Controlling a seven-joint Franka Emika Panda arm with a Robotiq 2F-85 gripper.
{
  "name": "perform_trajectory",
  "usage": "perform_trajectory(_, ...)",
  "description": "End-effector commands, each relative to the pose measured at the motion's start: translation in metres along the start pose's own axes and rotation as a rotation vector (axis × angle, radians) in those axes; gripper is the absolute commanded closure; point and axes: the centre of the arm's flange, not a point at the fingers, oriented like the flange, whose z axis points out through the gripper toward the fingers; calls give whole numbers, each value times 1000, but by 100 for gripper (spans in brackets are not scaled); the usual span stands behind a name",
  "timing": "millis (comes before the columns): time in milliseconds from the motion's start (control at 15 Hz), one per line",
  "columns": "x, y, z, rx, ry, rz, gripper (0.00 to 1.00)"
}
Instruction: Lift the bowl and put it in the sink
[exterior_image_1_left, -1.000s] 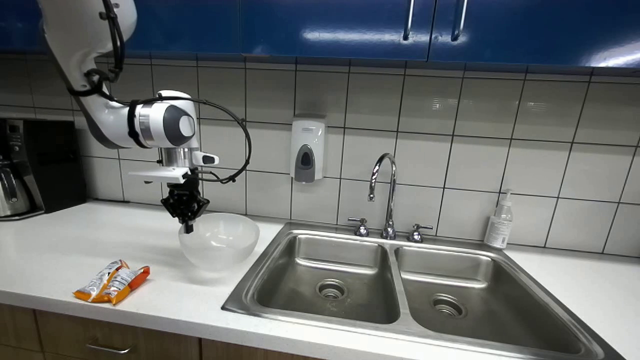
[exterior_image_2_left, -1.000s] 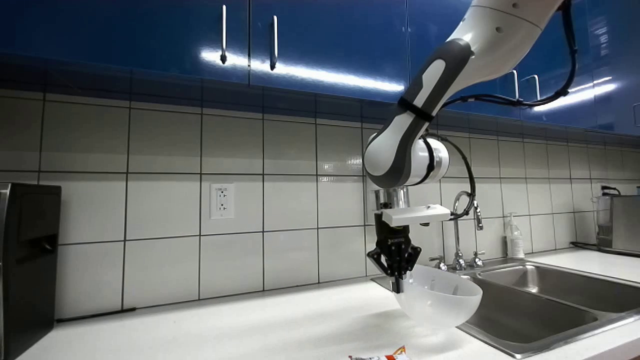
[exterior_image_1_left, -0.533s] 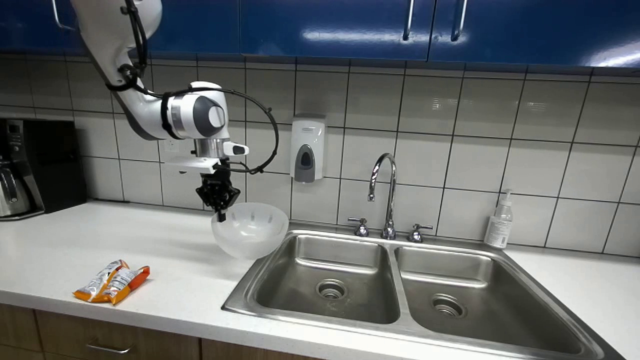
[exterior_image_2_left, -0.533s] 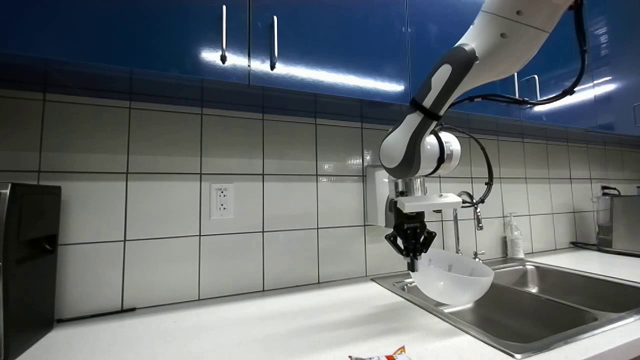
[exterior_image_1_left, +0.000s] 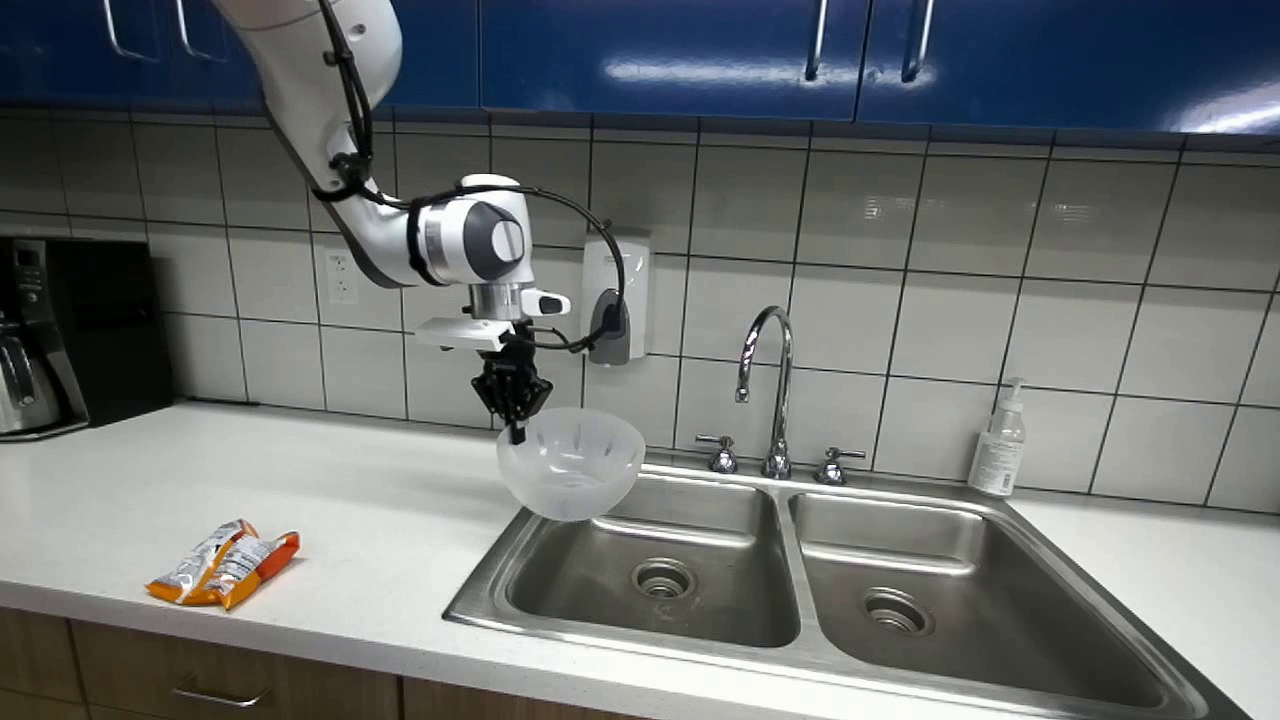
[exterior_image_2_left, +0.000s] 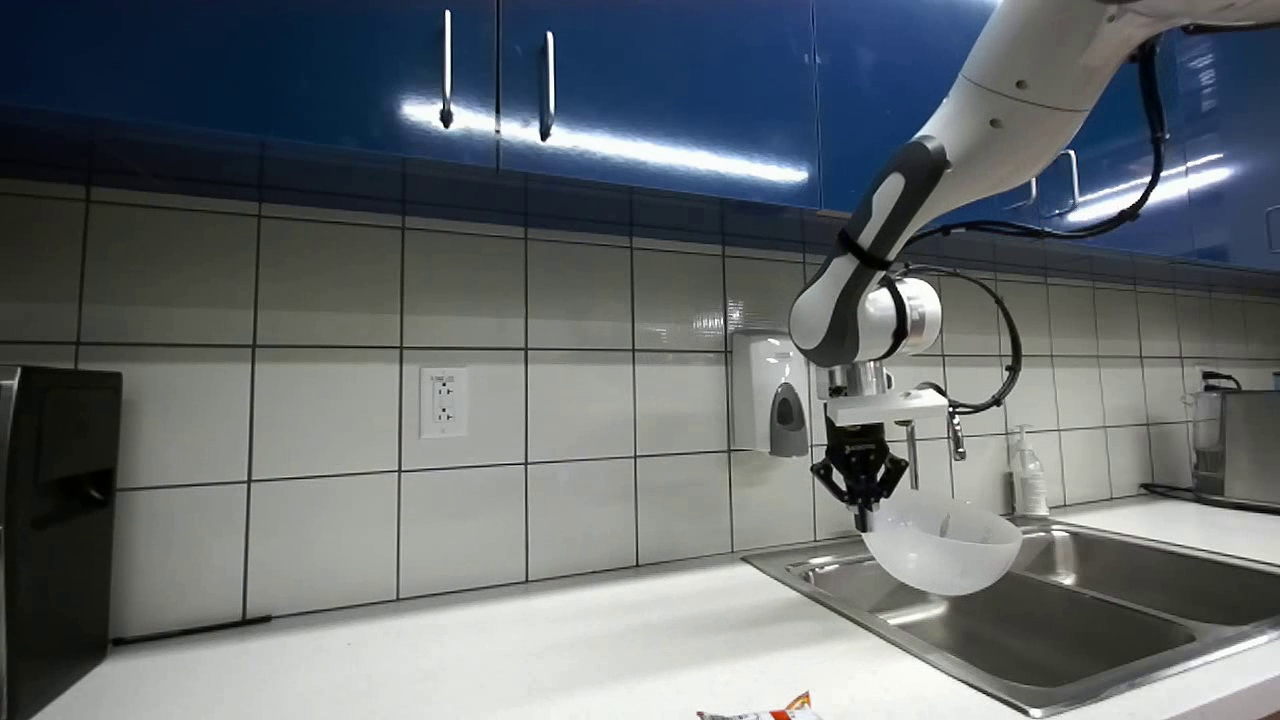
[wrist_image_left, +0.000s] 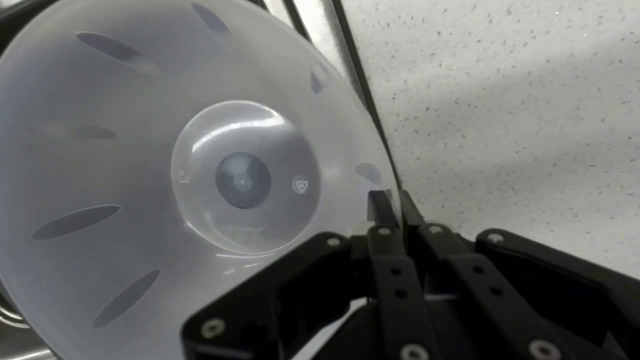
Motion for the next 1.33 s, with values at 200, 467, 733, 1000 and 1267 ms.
perform_trajectory(200, 66, 48, 26, -8, -72, 80, 99)
perform_trajectory(467, 95, 85, 47, -14, -105, 138, 99)
perform_trajectory(733, 122, 110, 78, -12, -130, 167, 99)
perform_trajectory(1000, 137, 122, 114, -10, -152, 185, 99)
perform_trajectory(1267, 143, 125, 147, -8, -178, 190, 99)
